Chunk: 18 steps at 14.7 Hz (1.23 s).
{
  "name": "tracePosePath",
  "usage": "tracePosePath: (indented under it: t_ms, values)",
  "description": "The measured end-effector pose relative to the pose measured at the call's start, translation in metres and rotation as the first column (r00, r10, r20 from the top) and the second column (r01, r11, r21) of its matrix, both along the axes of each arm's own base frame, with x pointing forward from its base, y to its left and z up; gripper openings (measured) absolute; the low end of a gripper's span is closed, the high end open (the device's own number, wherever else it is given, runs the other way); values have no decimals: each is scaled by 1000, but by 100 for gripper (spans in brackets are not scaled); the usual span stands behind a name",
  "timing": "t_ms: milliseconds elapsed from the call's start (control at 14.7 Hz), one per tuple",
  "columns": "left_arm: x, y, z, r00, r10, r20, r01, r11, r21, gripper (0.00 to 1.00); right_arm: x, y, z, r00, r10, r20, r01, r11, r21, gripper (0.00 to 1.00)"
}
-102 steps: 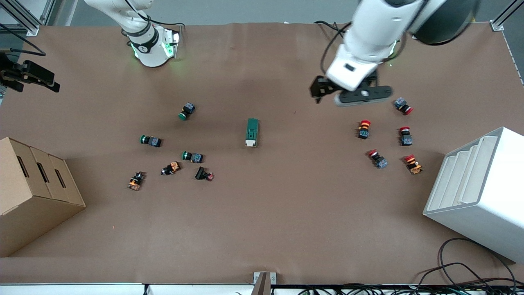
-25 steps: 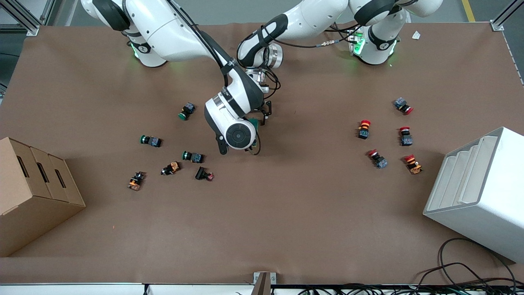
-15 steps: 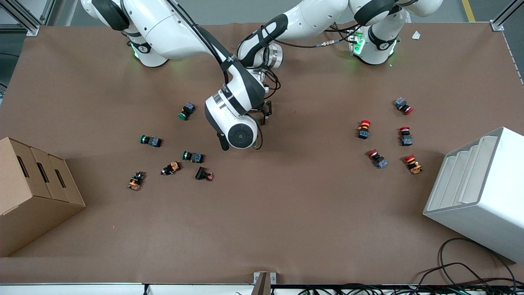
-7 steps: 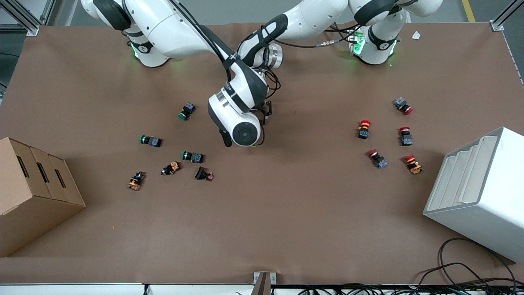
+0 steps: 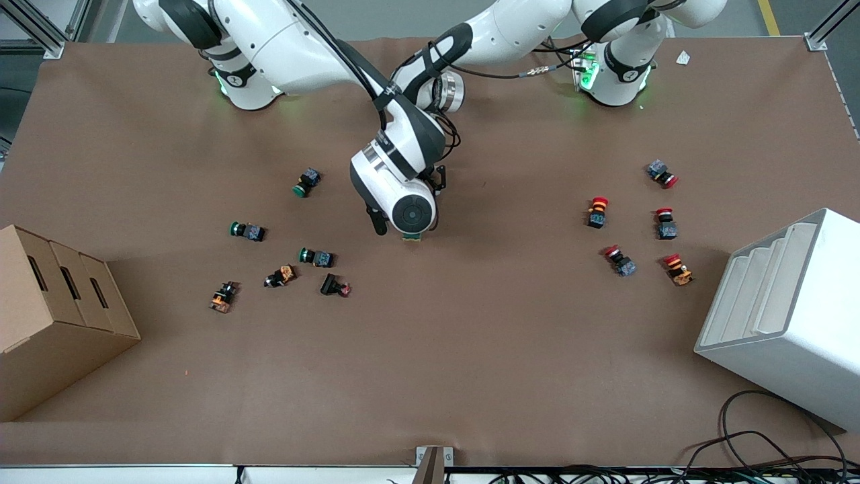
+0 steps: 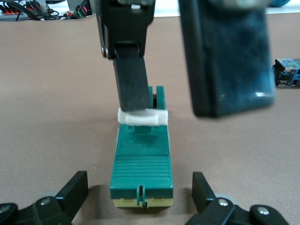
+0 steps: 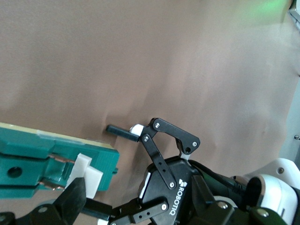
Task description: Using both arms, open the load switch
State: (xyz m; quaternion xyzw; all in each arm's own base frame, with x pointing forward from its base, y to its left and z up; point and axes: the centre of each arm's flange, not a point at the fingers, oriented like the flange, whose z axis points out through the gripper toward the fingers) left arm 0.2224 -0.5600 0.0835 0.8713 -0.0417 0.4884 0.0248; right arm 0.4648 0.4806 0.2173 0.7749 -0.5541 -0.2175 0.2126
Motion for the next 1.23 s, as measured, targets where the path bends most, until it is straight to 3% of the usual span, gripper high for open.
tracePosePath:
  t_ms: [545,681,817,1021,1225]
  values:
    - [0,0,0,1000,0,0,0,1000,0,97,6,-10,-14,1000,21,7,-22,1000,23,100]
    - [0,0,0,1000,0,0,0,1000,0,97,23,-30,1,997,78,-16,-77,995,55,100]
    - [0,0,0,1000,0,0,0,1000,0,97,59,-69,34,988,156,10,-157,982,108,100]
    - [0,0,0,1000,0,0,0,1000,0,97,107,-138,91,938,328,114,-343,926,159,100]
    - [1,-3,3,1000,23,-20,-22,1000,6,97,136,-193,128,837,515,188,-543,823,164,100]
